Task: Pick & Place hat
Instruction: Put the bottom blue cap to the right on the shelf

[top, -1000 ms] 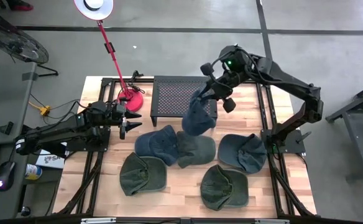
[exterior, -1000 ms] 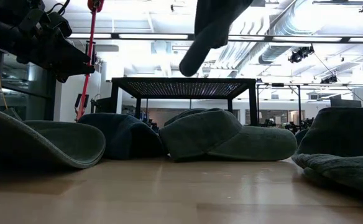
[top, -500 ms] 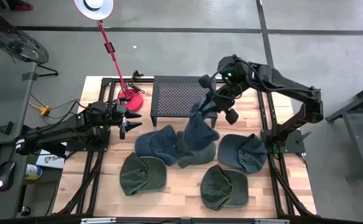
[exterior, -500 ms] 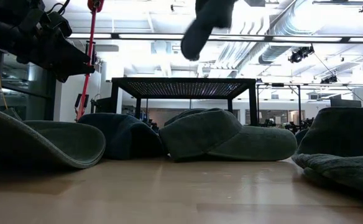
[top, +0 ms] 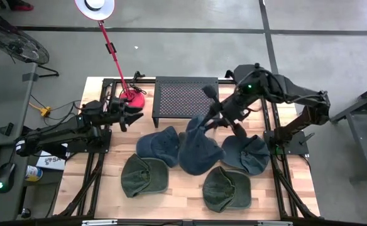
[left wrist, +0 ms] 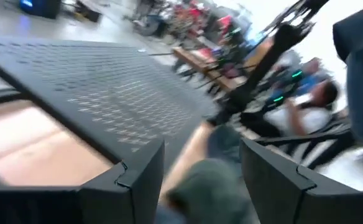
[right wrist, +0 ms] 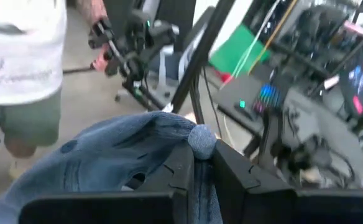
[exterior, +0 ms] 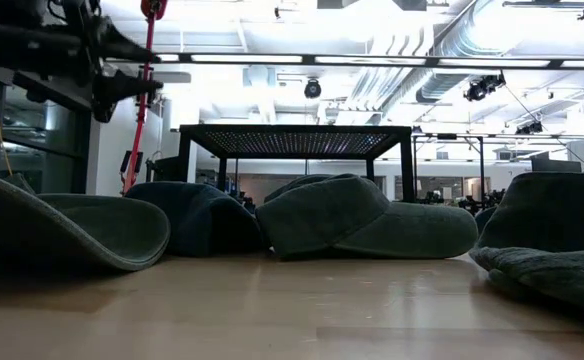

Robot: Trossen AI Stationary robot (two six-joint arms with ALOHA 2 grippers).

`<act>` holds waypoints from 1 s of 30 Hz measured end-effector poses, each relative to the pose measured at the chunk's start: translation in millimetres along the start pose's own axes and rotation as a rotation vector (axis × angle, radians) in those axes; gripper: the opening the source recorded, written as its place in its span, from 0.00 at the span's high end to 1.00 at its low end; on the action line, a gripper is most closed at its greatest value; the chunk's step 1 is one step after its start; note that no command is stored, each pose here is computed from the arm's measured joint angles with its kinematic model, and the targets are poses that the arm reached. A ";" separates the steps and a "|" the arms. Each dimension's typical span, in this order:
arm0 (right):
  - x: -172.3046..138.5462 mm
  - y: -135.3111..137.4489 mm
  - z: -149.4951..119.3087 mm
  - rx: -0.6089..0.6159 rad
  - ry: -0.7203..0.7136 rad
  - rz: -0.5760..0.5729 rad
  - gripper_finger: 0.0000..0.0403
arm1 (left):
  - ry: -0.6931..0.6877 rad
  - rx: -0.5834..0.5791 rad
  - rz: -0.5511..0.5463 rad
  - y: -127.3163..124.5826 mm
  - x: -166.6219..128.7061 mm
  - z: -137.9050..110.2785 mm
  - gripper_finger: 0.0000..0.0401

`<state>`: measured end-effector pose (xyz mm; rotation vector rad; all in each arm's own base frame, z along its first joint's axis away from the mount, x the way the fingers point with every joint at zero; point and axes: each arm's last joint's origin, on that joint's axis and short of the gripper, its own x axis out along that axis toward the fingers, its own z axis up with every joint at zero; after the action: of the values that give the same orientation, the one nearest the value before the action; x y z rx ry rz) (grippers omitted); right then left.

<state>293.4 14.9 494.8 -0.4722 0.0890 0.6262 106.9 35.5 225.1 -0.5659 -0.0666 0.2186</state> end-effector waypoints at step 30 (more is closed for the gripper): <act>5.5 3.0 31.4 -0.323 -0.316 0.045 0.92 | 0.270 -0.151 -0.655 -106.3 109.8 48.9 0.49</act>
<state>294.2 34.1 520.3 -0.6779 -0.3058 0.7565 227.8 -1.6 323.8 -0.6899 -0.0039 -0.5033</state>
